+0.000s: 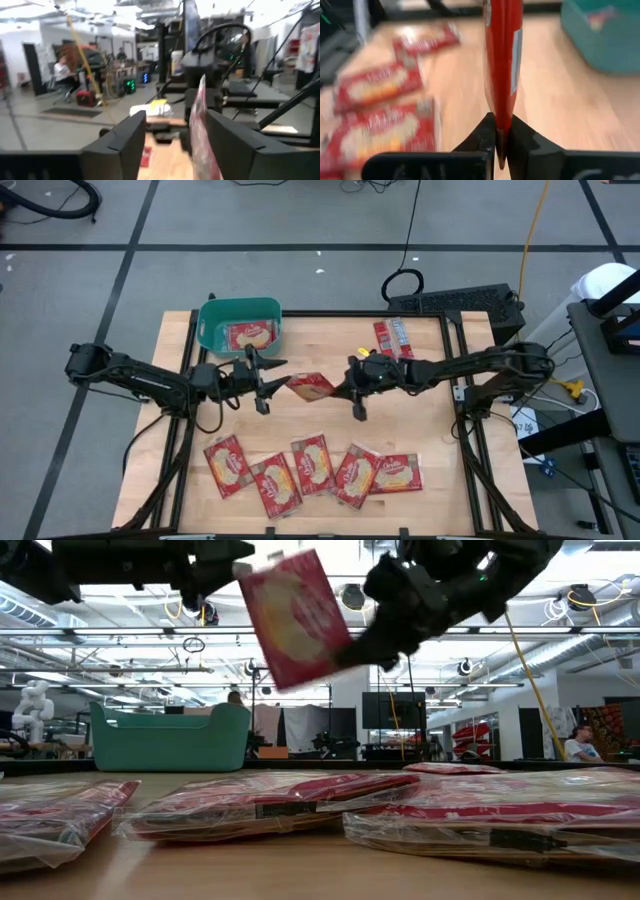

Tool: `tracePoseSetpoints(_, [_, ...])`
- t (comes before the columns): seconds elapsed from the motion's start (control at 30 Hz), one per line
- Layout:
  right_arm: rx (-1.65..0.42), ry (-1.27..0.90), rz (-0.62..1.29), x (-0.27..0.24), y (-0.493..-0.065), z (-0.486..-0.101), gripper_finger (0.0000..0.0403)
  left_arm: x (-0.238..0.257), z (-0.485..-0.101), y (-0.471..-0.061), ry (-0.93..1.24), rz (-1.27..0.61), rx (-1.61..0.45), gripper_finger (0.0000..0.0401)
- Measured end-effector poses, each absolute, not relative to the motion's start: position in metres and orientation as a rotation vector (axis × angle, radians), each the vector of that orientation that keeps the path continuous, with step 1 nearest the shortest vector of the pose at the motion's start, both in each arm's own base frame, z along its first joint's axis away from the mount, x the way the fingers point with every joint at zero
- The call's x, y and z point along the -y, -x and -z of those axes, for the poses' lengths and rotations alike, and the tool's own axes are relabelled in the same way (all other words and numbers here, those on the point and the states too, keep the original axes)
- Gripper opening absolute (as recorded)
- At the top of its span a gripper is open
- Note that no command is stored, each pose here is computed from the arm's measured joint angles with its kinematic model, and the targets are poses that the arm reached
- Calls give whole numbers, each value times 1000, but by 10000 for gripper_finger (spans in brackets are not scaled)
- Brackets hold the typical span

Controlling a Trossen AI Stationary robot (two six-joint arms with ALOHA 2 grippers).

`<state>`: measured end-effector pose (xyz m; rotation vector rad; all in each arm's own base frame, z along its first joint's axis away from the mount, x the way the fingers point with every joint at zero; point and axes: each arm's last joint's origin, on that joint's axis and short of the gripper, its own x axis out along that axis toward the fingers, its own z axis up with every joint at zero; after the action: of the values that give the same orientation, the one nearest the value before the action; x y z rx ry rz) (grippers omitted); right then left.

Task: Sort popcorn bags into baskets
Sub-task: Put the red popcorn bag into the green bin

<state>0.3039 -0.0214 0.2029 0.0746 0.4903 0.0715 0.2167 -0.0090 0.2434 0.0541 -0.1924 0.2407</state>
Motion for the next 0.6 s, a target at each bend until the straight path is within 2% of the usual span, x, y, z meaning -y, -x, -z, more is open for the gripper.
tracePoseSetpoints(0.1, [-584, -102, -60, 21, -293, -203, 14, 8, -241, -216, 10, -284, 168, 230])
tracePoseSetpoints(0.3, [-741, -158, -44, 20, -285, -211, 11, 8, -233, -223, 17, -276, 64, 234])
tracePoseSetpoints(0.6, [-840, -169, -41, 21, -294, -219, 10, 12, -254, -255, -43, -222, -87, 234])
